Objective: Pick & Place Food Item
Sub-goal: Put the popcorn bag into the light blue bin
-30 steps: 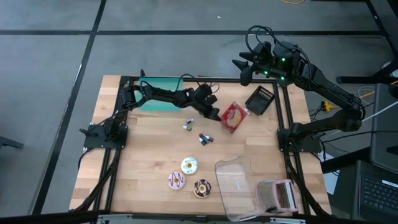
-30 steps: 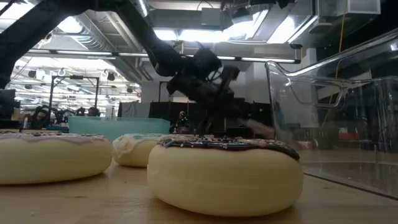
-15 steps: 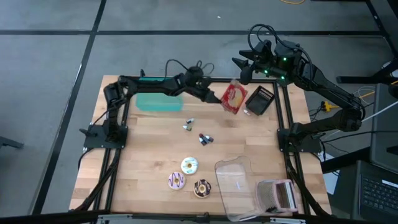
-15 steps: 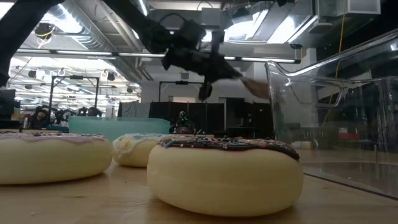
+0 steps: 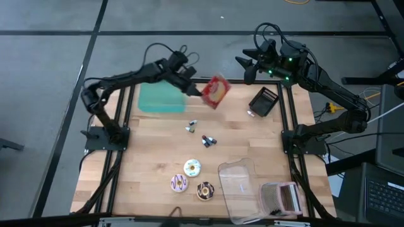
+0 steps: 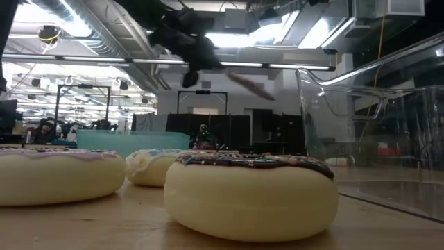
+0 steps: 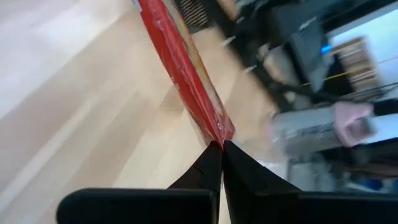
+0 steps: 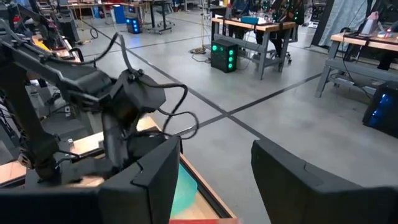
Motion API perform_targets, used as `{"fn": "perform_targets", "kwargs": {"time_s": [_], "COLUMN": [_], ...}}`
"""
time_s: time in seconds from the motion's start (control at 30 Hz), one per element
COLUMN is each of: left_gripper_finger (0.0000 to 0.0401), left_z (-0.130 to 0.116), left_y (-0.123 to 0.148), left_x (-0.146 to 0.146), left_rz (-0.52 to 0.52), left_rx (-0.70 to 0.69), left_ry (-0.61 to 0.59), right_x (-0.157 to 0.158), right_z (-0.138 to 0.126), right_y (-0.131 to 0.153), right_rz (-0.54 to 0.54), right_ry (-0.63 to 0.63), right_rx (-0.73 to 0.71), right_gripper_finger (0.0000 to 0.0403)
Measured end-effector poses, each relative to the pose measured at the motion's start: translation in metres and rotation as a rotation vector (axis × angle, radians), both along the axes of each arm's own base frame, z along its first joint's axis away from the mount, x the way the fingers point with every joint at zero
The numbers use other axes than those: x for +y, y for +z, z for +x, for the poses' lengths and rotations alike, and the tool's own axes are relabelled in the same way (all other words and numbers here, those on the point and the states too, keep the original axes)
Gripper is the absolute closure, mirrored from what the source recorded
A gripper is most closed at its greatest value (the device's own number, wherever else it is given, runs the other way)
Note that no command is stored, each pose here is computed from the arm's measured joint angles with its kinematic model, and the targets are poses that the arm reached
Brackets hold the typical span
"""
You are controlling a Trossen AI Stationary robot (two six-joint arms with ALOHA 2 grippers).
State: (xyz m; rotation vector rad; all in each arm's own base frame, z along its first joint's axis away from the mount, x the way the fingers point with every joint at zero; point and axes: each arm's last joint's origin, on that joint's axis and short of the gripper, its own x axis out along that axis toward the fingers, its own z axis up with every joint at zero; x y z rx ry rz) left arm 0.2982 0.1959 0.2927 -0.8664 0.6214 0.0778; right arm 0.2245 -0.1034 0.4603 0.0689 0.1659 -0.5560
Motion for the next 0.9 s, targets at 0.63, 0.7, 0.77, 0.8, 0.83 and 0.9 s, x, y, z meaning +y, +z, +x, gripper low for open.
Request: {"fn": "perform_targets", "kwargs": {"time_s": [0.63,0.7,0.77,0.8,0.83,0.9], "left_gripper_finger": [0.04,0.04,0.04,0.04,0.04,0.04], "left_z": [-0.143,-0.153,-0.16,-0.162,-0.163,-0.166], "left_y": [0.04,0.037,0.035,0.034,0.032,0.031], "left_x": [-0.012,-0.012,-0.011,-0.009,-0.008,-0.005], "left_rz": [0.095,0.111,0.138,0.146,0.151,0.164], "left_rx": [0.405,0.499,0.572,0.602,0.628,0.652], "left_ry": [0.074,0.068,0.057,0.055,0.054,0.055], "right_x": [0.0,0.001,0.001,0.001,0.001,0.001], "right_z": [0.0,0.0,0.0,0.0,0.0,0.0], "right_y": [0.0,0.0,0.001,0.0,0.001,0.0], "right_rz": [0.021,0.023,0.023,0.023,0.023,0.023], "right_ry": [0.01,0.018,0.018,0.018,0.018,0.019], "right_rx": [-0.018,-0.019,-0.019,-0.019,-0.02,-0.02], "right_gripper_finger": [0.0204,0.0204,0.0204,0.0204,0.0204,0.0204]}}
